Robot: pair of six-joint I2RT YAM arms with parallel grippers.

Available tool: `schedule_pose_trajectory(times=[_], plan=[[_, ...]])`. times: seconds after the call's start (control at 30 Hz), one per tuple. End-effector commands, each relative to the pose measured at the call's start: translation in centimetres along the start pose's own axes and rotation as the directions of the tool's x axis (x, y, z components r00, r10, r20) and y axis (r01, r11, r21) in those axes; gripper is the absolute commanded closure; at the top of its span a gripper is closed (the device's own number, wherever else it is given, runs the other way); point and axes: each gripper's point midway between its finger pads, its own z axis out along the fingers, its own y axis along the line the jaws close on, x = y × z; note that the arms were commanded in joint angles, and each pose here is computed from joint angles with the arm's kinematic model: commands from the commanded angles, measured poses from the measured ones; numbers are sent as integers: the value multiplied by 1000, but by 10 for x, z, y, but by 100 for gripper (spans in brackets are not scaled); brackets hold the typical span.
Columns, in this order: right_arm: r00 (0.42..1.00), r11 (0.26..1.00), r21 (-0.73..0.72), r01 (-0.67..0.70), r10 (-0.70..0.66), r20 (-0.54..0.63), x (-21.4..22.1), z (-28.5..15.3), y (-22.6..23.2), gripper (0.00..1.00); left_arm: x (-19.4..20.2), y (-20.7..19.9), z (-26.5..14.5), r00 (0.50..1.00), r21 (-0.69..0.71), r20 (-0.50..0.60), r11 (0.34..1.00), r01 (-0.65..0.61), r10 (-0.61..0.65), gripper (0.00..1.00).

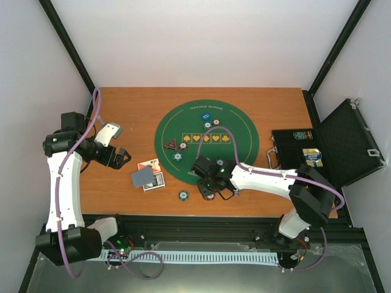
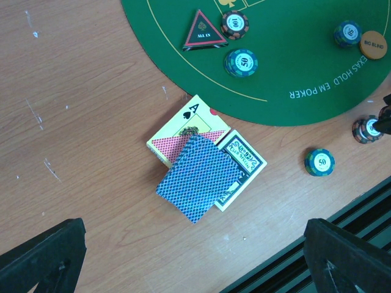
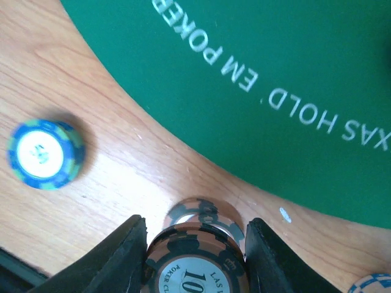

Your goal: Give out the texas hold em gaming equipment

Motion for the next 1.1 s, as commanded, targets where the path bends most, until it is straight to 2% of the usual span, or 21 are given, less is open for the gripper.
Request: schedule_pose_trajectory(times=[0.0,0.13,0.3,0.57,1.07], plan=[[998,1000,7,-7,7,65,-23,-31,3,65,-8,-4,-14,999,-11,34,1000,-25,25,0],[995,998,52,-43,38,90,-43,-43,-16,67,-8,-5,-14,999,-8,33,1000,-23,23,0],[987,988,82,-132,123,101,-61,-45,-66,68,-9,-6,-17,999,-6,35,1000,-31,31,0],[964,959,115,-260,251,90,-76,-21,-141,69,-10,-8,-19,999,2,30,999,-38,38,0],[948,938,137,-318,318,27,-95,34,-183,71,-12,-9,-20,999,9,39,999,-37,37,0]])
